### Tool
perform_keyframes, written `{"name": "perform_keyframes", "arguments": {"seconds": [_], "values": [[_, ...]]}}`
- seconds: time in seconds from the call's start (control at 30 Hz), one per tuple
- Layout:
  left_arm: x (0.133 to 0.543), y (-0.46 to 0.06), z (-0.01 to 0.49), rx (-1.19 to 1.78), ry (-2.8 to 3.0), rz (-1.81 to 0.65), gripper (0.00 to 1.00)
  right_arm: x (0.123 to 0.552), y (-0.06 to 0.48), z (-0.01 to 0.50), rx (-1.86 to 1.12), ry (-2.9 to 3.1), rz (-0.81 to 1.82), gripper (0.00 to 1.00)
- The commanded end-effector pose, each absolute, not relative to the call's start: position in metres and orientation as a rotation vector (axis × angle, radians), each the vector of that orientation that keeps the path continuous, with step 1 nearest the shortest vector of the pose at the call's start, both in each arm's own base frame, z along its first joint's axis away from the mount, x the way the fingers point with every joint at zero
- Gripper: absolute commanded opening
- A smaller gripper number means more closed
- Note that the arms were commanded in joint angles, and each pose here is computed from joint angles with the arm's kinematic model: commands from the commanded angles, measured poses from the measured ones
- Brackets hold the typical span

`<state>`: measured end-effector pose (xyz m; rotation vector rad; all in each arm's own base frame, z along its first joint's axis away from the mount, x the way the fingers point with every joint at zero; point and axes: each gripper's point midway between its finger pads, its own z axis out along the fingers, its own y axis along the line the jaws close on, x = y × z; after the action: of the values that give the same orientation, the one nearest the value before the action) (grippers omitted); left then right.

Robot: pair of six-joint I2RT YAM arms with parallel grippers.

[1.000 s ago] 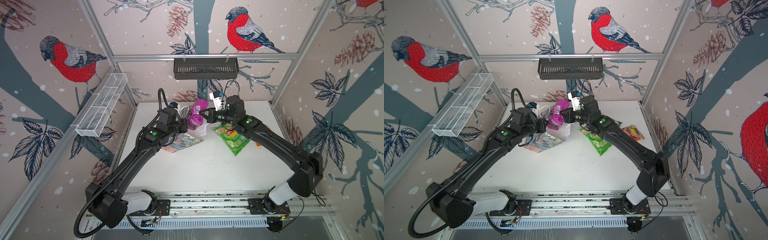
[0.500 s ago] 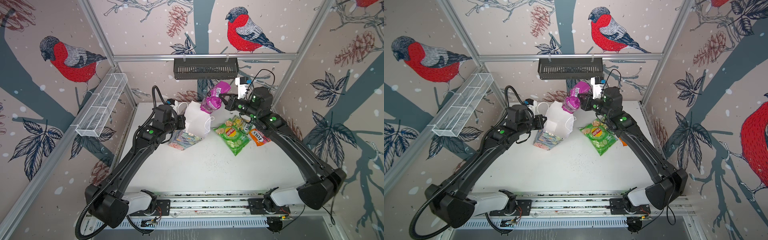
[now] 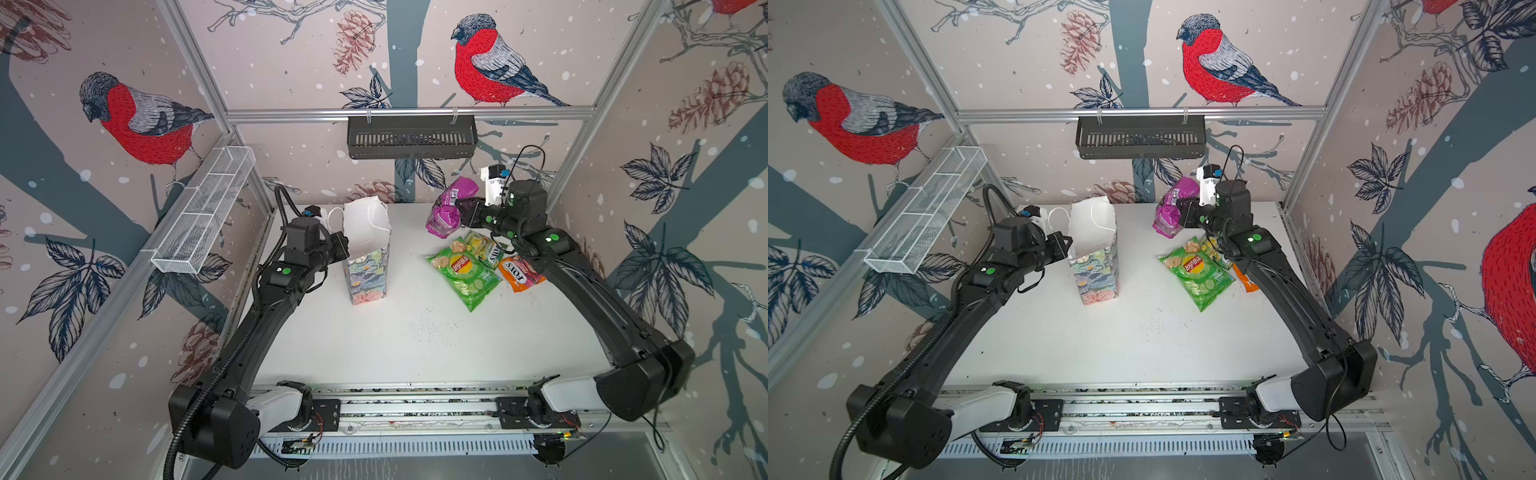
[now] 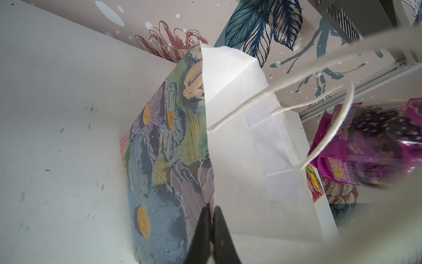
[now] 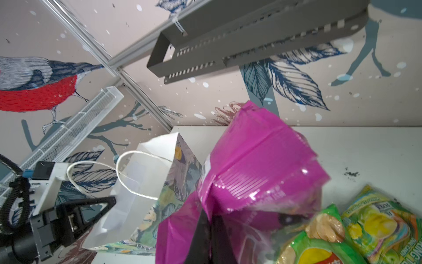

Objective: Take the snacks out of the paper bag
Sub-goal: Place the paper bag at the center of the table.

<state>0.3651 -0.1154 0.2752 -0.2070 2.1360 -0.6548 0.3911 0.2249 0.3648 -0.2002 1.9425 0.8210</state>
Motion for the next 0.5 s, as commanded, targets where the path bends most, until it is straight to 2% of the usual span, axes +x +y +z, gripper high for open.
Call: {"name": "perform_keyframes", "arguments": {"seconds": [0.0, 0.27, 0.4, 0.47], "values": [[0.369, -0.112, 0.287, -0.219, 2.081, -0.672, 0.1, 0.391, 0.237, 0.349, -0.264, 1.957, 0.856, 0.0], [0.37, -0.103, 0.291, -0.231, 2.05, -0.651, 0.18, 0.396, 0.271, 0.293, -0.365, 2.078, 0.908, 0.0], [0.37, -0.099, 0.301, -0.232, 2.009, -0.637, 0.29, 0.405, 0.283, 0.274, -0.397, 2.121, 0.905, 0.0], [0.369, -0.096, 0.306, -0.237, 1.992, -0.619, 0.31, 0.409, 0.29, 0.264, -0.416, 2.142, 0.906, 0.0]]}}
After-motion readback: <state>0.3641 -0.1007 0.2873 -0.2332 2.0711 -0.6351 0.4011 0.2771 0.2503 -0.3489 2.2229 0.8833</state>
